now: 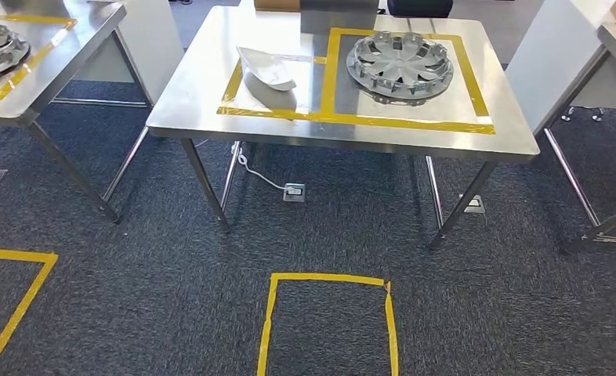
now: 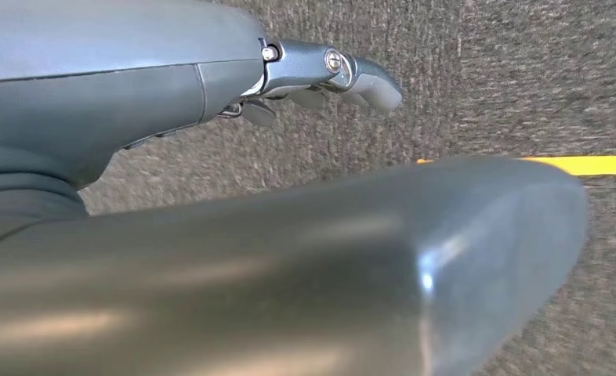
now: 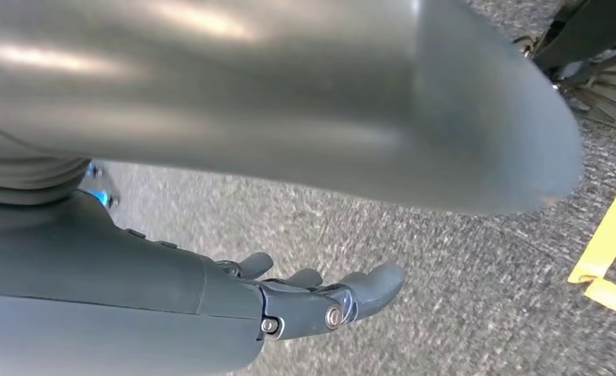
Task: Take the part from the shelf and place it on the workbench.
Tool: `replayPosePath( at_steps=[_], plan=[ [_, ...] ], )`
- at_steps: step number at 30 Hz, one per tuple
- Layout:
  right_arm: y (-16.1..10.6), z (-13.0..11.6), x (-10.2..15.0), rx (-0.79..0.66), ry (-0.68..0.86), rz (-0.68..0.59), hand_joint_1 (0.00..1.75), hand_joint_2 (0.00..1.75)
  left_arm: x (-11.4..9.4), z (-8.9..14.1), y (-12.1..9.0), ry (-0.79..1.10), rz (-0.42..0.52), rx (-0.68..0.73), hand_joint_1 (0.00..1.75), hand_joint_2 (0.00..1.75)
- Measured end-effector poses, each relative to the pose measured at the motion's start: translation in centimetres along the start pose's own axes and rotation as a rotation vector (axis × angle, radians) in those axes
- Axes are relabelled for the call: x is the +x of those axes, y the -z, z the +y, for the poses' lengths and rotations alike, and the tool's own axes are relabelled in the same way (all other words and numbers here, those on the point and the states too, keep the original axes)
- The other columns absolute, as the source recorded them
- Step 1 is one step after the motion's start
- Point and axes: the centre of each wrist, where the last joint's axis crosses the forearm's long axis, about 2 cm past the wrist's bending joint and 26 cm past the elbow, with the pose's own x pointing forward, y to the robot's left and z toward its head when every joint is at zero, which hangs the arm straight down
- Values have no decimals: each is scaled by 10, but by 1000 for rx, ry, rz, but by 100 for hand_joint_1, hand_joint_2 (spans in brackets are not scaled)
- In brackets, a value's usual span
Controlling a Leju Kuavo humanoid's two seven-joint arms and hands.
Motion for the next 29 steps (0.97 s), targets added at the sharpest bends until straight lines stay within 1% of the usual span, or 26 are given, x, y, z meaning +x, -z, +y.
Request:
replayPosePath(
  at_steps=[10,14,29],
  plan=[
    [0,2,-2,-15,21,18,0,0,-1,0,0,8,-9,-5,0,0],
    [0,2,0,-17,27,29,0,0,0,-2,0,5,-5,-21,0,175],
    [-1,10,2,20,35,97,0,0,3,-4,1,-9,-42,-30,0,175]
  ],
)
